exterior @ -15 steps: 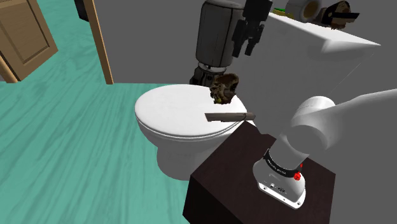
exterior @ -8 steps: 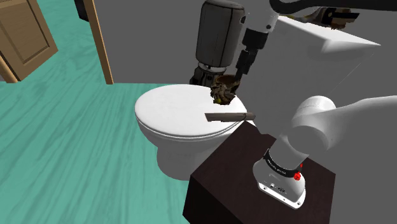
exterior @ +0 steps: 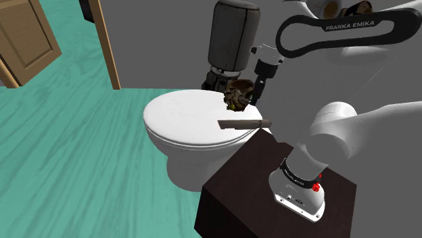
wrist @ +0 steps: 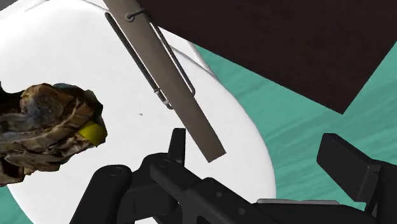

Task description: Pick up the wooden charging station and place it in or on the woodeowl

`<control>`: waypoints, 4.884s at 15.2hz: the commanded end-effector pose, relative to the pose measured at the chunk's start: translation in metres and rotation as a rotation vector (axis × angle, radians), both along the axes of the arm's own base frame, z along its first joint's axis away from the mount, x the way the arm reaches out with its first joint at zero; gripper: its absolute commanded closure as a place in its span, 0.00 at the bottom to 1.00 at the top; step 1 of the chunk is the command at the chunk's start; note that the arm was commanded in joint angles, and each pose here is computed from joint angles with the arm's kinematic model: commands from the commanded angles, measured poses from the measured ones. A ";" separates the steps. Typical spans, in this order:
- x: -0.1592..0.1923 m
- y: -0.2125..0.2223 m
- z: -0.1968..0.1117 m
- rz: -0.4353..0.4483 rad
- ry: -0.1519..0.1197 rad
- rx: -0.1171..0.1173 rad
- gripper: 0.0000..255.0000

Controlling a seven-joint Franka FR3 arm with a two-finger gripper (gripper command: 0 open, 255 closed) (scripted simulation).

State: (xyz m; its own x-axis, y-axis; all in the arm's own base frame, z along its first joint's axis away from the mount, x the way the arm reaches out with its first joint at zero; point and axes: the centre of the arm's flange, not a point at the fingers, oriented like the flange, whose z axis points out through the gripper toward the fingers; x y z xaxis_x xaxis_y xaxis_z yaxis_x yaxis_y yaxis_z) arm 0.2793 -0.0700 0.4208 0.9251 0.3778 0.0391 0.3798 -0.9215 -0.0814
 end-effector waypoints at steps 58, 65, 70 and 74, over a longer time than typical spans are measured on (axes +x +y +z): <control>0.021 -0.050 -0.092 0.385 -0.086 -0.027 1.00; 0.021 -0.050 -0.055 0.385 -0.086 -0.027 1.00; 0.021 -0.050 -0.029 0.385 -0.086 -0.027 1.00; 0.034 -0.073 -0.021 0.385 -0.086 -0.027 1.00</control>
State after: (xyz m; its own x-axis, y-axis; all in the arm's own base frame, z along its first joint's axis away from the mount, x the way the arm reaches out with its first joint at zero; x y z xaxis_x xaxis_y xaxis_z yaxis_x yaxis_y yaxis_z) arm 0.3081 -0.1319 0.3961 0.7093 0.6984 0.0958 0.7024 -0.7117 -0.0121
